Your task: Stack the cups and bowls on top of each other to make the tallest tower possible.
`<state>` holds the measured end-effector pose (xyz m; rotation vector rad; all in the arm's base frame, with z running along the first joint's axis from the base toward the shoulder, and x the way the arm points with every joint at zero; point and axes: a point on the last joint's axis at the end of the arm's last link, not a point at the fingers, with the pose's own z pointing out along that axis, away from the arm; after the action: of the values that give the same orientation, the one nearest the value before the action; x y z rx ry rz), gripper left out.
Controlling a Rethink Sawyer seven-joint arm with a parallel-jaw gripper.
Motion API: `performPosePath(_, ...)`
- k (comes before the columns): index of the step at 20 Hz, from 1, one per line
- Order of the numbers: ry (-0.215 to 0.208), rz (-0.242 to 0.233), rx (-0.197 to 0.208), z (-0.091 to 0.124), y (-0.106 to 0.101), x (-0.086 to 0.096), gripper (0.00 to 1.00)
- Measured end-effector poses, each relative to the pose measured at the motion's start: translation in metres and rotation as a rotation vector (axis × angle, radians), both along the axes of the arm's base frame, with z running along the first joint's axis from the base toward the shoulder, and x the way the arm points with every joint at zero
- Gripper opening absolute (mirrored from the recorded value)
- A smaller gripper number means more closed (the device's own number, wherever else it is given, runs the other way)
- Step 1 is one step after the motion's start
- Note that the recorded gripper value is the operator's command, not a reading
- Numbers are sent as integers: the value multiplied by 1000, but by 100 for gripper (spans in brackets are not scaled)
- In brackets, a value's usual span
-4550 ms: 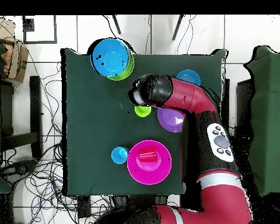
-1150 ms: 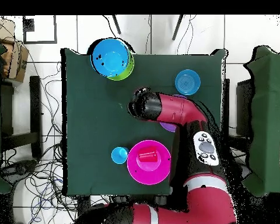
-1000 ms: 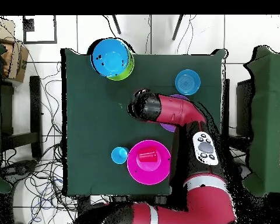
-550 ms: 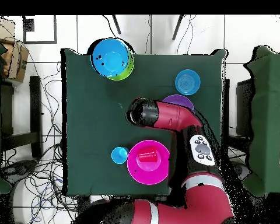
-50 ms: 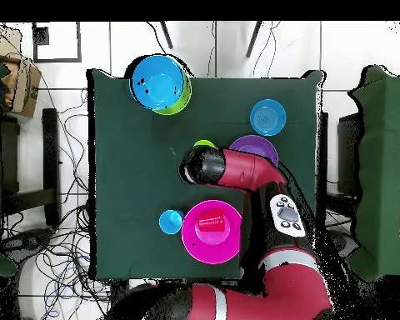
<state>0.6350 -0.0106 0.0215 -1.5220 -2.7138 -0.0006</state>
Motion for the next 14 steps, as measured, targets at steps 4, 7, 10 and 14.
performPosePath(4, 12, -1, 3, -1, 0, -3, 100)
performPosePath(7, 17, -3, 3, -2, -1, -4, 100)
performPosePath(10, 22, -6, 1, -4, -3, -6, 100)
performPosePath(14, 39, -12, -1, -13, -7, -12, 100)
